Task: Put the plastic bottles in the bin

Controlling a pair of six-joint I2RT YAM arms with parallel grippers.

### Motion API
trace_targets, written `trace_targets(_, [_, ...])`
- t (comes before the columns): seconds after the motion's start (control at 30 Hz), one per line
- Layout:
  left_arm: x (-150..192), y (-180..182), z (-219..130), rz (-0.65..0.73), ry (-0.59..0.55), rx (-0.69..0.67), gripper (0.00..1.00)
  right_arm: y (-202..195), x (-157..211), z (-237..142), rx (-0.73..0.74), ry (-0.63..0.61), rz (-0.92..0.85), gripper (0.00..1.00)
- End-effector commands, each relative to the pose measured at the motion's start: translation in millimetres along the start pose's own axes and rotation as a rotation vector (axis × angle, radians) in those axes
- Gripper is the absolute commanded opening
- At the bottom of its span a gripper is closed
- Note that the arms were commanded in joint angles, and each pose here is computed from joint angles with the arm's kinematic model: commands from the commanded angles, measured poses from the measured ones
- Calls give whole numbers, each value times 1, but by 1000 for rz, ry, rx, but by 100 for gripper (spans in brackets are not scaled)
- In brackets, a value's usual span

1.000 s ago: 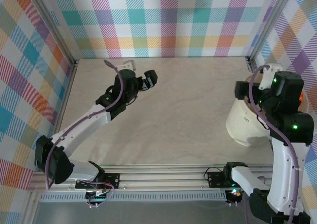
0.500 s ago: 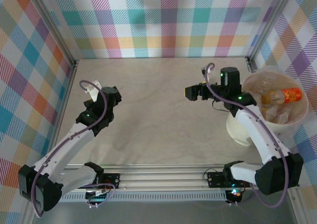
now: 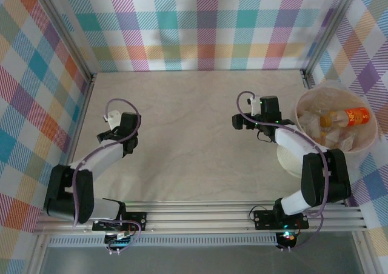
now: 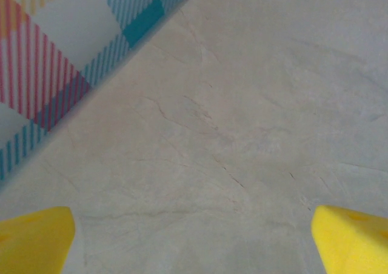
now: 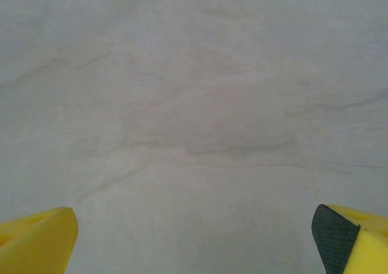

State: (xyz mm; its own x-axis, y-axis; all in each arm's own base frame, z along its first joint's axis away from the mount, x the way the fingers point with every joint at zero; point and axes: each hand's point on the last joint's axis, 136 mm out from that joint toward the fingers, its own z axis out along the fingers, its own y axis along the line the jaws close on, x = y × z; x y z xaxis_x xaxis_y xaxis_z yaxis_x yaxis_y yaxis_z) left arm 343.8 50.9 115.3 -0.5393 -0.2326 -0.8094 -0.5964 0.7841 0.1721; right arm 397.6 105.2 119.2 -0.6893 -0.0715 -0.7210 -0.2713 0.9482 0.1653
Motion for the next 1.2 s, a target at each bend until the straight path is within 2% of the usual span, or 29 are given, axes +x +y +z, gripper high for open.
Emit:
trace_targets(0.0, [-6, -25, 16, 17, -57, 116, 100, -37, -1, 7, 112, -45, 5, 100])
trace_targets(0.13, [0, -50, 31, 29, -57, 228, 100, -70, 14, 17, 172, -65, 35, 100])
trace_targets(0.23, [-6, -54, 31, 67, -117, 252, 100, -84, 18, 23, 193, -106, 34, 100])
trace_targets(0.3, [-9, -60, 27, 72, -178, 318, 100, -87, 15, 24, 171, -126, 61, 100])
trace_targets(0.4, [-1, -70, 24, 86, -195, 410, 100, -86, 15, 23, 167, -127, 64, 100])
trace_targets(0.47, [1, -66, 17, 57, -255, 436, 100, -83, 14, 16, 160, -178, 47, 100])
trace_targets(0.77, [9, -66, 24, 37, -255, 464, 100, -69, 25, -8, 136, -434, -39, 100])
trace_targets(0.9, [9, -65, 24, 35, -255, 464, 100, -83, 26, -6, 193, -386, 26, 100])
trace_targets(1.17, [10, -66, 24, 42, -251, 467, 100, -83, 26, -6, 195, -391, 25, 100])
